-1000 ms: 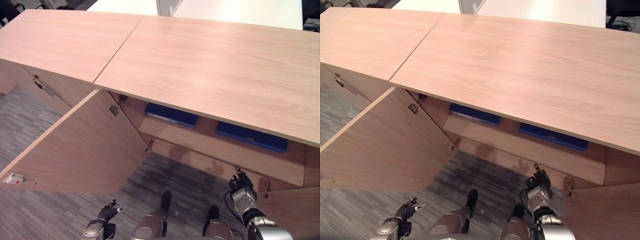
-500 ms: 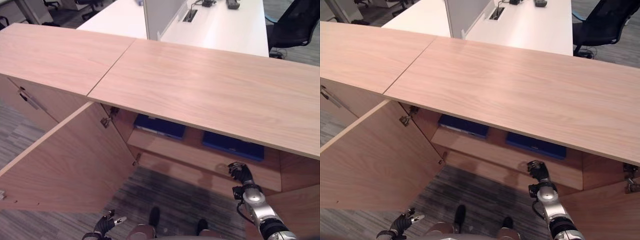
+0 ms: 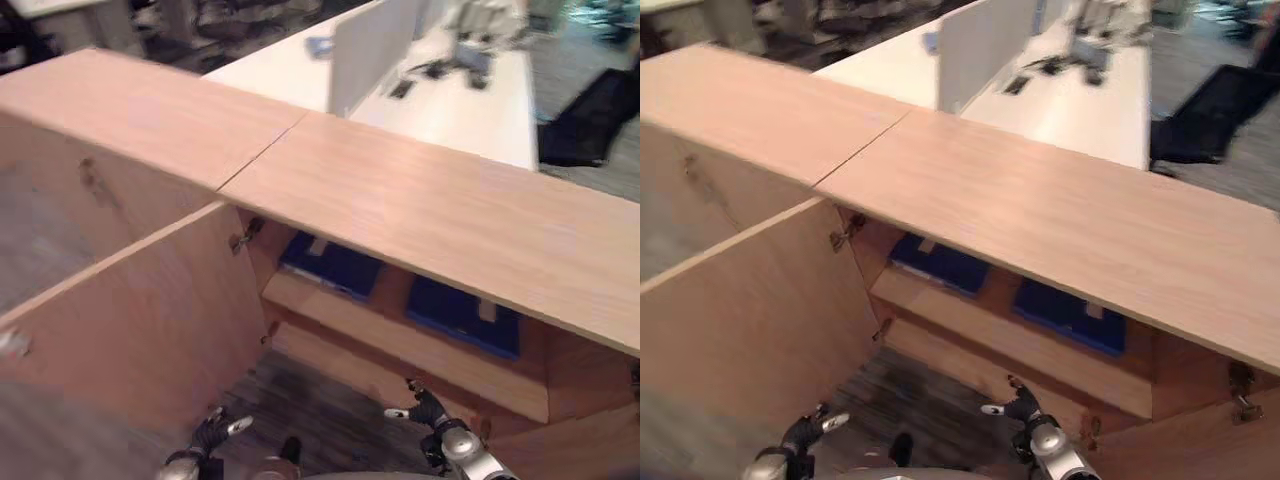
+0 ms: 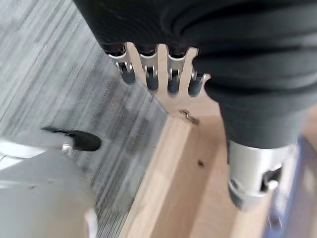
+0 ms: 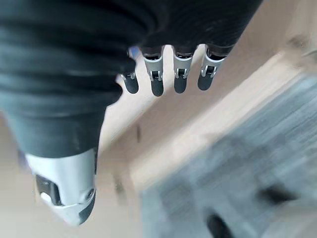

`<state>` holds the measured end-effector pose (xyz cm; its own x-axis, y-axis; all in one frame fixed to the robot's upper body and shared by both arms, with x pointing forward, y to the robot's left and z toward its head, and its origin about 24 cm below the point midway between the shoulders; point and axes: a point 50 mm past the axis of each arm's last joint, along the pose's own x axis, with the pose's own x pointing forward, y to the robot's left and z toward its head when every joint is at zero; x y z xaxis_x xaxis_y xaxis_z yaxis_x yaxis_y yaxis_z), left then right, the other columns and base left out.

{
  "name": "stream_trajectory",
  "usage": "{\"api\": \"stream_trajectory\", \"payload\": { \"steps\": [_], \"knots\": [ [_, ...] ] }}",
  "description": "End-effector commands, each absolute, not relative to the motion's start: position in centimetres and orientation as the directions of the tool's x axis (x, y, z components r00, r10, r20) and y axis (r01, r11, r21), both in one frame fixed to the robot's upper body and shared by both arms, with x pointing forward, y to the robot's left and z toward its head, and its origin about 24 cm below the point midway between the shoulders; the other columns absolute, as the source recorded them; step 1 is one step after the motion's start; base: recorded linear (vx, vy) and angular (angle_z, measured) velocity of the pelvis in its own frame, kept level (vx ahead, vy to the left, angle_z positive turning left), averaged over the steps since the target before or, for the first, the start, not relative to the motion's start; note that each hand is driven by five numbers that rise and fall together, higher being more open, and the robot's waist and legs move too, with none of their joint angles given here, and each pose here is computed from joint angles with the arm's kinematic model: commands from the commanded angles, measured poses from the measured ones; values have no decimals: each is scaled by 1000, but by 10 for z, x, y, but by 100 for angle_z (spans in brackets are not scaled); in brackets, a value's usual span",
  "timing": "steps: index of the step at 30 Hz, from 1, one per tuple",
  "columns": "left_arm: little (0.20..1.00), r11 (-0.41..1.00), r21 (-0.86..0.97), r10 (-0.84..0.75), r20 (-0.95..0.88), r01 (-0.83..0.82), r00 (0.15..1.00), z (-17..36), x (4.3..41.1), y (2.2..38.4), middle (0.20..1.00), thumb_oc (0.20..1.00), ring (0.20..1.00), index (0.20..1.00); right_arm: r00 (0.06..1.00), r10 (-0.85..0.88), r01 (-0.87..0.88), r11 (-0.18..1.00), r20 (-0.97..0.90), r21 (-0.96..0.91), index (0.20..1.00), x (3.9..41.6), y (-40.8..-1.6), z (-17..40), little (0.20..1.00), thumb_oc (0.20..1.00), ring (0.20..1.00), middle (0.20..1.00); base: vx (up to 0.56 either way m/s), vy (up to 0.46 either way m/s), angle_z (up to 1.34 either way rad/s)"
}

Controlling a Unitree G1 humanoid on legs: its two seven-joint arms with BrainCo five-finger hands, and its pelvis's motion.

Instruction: Put the empty folder in the office cabinet

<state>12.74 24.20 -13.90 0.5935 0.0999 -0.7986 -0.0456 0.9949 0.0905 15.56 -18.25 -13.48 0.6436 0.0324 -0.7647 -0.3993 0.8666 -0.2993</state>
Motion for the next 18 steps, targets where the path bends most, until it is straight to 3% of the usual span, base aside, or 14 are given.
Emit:
{"api": "stream_trajectory", "payload": {
  "steps": [1, 10, 18],
  "knots": [
    [1000, 976, 199, 213, -816, -85, 538, -139, 108, 270, 1000, 1000, 1000, 1000, 687, 29, -398, 851, -726, -342, 1000, 163, -197, -126, 1000, 1000, 1000, 1000, -104, -130, 255],
    [1000, 974, 214, 222, -843, -73, 491, -143, 102, 271, 1000, 1000, 1000, 1000, 655, -65, -368, 843, -753, -393, 1000, 151, -225, -128, 1000, 1000, 1000, 1000, -156, 43, 118],
    [1000, 970, 232, 235, -832, -70, 503, -142, 106, 270, 1000, 1000, 1000, 1000, 625, -136, -292, 873, -769, -391, 1000, 139, -237, -131, 1000, 1000, 1000, 1000, -11, 144, 62]
  ]
}}
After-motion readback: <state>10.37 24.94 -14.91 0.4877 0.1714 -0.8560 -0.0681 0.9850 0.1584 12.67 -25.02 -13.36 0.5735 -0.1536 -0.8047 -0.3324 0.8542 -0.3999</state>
